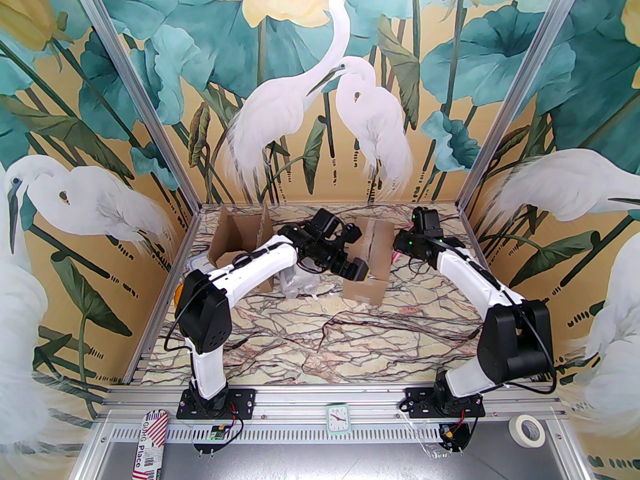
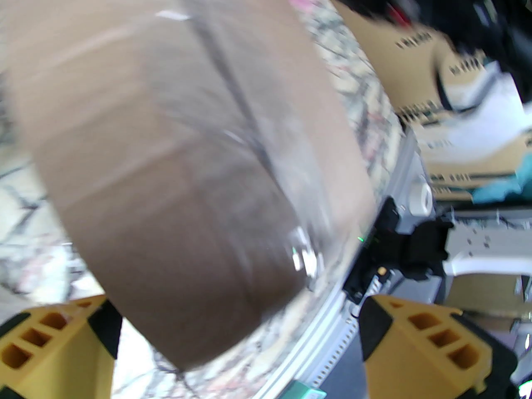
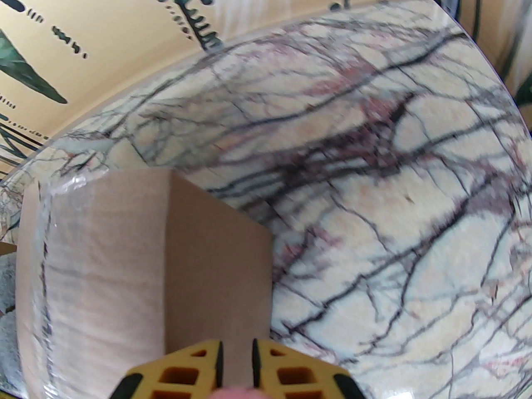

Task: Unpack the express box

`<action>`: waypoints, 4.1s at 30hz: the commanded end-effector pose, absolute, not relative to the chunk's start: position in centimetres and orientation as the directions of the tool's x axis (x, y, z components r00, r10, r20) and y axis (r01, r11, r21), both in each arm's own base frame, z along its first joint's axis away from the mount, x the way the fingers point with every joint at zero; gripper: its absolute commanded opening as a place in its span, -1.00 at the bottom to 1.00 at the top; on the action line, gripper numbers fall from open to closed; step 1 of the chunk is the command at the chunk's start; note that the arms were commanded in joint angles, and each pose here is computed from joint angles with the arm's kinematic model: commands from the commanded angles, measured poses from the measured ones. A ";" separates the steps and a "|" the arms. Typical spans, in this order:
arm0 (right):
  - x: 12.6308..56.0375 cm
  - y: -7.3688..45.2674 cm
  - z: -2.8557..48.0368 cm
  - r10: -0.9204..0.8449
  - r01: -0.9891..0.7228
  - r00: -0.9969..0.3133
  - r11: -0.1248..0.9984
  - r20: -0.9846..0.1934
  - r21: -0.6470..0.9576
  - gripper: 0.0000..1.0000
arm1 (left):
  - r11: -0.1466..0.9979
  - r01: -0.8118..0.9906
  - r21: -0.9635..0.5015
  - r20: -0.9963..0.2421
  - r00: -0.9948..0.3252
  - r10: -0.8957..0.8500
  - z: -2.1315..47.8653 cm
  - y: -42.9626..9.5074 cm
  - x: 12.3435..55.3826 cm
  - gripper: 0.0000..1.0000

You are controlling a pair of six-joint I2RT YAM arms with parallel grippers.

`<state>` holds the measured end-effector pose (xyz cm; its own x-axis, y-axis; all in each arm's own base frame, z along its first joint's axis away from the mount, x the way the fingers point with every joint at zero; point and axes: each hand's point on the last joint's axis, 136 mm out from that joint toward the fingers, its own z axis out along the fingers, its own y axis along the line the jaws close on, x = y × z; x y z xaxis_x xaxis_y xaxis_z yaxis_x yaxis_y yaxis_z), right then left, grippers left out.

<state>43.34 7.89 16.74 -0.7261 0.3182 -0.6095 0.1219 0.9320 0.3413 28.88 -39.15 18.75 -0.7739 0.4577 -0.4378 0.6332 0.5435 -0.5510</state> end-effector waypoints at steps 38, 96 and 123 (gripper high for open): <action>37.4 -2.4 26.3 0.646 0.176 -0.408 0.749 -0.645 0.639 -1.00 | -0.005 0.902 0.431 -0.680 0.328 0.655 25.2 -43.6 26.5 0.99; 36.1 -3.2 21.7 0.816 0.123 -0.368 0.519 -0.447 0.846 -1.00 | -0.049 0.776 0.629 -0.587 0.515 0.625 21.0 -53.5 30.3 0.99; 36.4 -1.3 21.4 0.779 0.072 -0.489 0.485 -0.393 0.872 -1.00 | -0.232 0.873 0.430 -0.663 0.479 0.575 19.2 -52.1 27.7 0.99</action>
